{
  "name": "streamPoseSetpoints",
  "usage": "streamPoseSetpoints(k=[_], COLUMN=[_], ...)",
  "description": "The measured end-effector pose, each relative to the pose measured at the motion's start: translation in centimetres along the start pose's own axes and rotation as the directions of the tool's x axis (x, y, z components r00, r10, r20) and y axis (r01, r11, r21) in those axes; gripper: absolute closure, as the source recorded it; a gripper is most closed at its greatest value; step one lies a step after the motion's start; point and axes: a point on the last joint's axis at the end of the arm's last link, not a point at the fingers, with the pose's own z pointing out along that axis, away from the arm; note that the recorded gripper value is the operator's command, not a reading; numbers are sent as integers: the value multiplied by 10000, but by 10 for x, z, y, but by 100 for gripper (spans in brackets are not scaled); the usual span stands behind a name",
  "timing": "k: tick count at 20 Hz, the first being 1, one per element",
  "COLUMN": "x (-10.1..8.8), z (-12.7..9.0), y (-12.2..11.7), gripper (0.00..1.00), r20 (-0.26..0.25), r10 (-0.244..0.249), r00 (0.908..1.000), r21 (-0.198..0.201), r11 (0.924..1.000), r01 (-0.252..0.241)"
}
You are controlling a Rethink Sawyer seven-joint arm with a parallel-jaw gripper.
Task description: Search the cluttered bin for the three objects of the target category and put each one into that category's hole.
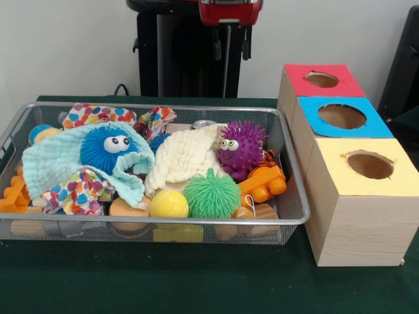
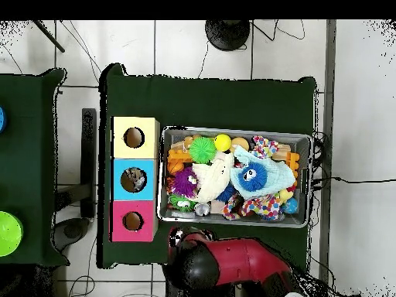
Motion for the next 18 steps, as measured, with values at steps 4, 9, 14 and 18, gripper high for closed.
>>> streamPoseSetpoints(k=[4,9,14,18], x=[10,21,29,36], z=[16,35,52,63], y=[-12,-26,-30,-27], gripper=[0,0,0,0], r20=[-263,-557,-725,-898], r10=[-64,-89,-226,-474], r00=[9996,9984,9971,9948], r21=[-168,-438,-702,-881], r11=[9998,9990,9974,9953], r01=[60,64,175,394])
